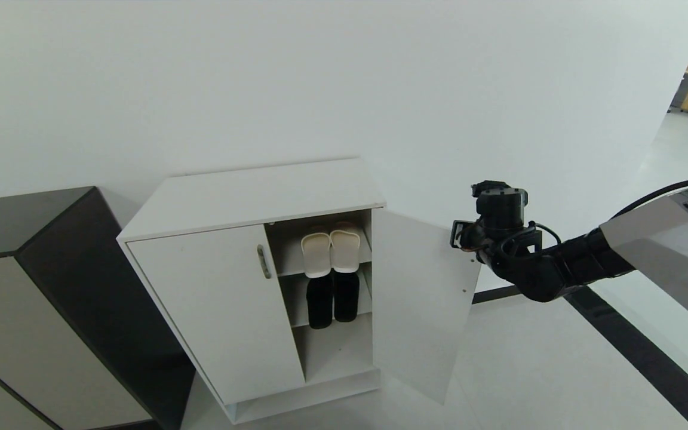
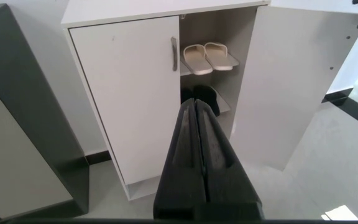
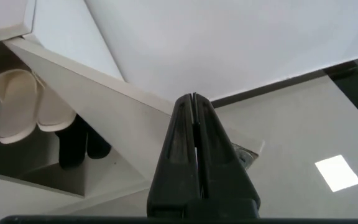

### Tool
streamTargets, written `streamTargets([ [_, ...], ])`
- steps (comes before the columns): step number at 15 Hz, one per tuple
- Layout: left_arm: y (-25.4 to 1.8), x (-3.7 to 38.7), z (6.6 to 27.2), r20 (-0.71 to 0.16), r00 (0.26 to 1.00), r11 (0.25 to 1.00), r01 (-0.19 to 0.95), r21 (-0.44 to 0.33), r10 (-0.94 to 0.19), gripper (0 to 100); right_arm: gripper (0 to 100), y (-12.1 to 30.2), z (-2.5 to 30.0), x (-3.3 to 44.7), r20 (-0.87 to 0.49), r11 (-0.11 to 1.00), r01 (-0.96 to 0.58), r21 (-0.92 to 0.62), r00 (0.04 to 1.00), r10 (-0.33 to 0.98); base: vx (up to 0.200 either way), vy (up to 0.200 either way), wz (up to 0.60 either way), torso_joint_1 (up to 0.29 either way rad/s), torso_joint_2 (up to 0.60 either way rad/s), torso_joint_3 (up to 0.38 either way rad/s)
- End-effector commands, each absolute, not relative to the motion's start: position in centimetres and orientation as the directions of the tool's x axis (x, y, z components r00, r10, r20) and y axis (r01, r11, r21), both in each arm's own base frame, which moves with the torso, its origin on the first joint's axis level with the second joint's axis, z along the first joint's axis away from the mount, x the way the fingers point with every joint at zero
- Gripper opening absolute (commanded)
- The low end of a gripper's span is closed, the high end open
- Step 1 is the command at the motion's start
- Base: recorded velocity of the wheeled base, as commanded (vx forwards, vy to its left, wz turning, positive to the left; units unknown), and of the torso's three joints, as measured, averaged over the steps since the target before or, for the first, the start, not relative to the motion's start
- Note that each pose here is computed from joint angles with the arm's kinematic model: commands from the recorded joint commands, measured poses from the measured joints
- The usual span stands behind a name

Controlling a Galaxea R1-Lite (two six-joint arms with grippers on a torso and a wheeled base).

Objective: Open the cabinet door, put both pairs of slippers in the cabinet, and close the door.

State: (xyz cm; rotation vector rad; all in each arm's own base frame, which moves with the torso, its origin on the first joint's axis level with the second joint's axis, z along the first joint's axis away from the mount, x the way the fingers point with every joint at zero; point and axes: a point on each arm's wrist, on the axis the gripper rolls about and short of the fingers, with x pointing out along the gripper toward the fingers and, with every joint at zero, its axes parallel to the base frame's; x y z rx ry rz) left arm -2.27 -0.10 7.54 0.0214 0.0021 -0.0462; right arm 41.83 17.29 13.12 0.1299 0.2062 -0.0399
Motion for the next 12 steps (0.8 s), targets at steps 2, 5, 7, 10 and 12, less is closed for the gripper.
streamTargets([
  [2,-0.1,-2.3,7.6,-0.002,0.999,0.999,0.046,0.021,-0.046,0,0,17.2,11.7,42.3,-0.233,0.992,0.062,0.109,0.972,-0.035,0.0,0.0,0.0,0.0,0.0,0.0],
  [5,-0.1,-2.3,7.6,-0.002,0.999,0.999,0.048,0.021,-0.048,0,0,17.2,11.4,42.3,-0.24,0.993,0.062,0.104,0.97,-0.036,0.0,0.0,0.0,0.0,0.0,0.0],
  [7,-0.1,-2.3,7.6,-0.002,0.999,0.999,0.048,0.021,-0.048,0,0,17.3,11.4,42.2,-0.242,0.993,0.061,0.102,0.97,-0.035,0.0,0.0,0.0,0.0,0.0,0.0],
  [10,-0.1,-2.3,7.6,-0.002,0.999,0.999,0.048,0.021,-0.048,0,0,18.3,11.4,40.9,-0.255,0.995,0.034,0.091,0.967,-0.01,0.0,0.0,0.0,0.0,0.0,0.0],
  [12,-0.1,-2.3,7.5,-0.003,0.999,0.999,0.046,0.021,-0.046,0,0,19.5,12.0,39.4,-0.256,0.996,-0.002,0.092,0.966,0.026,0.0,0.0,0.0,0.0,0.0,0.0],
])
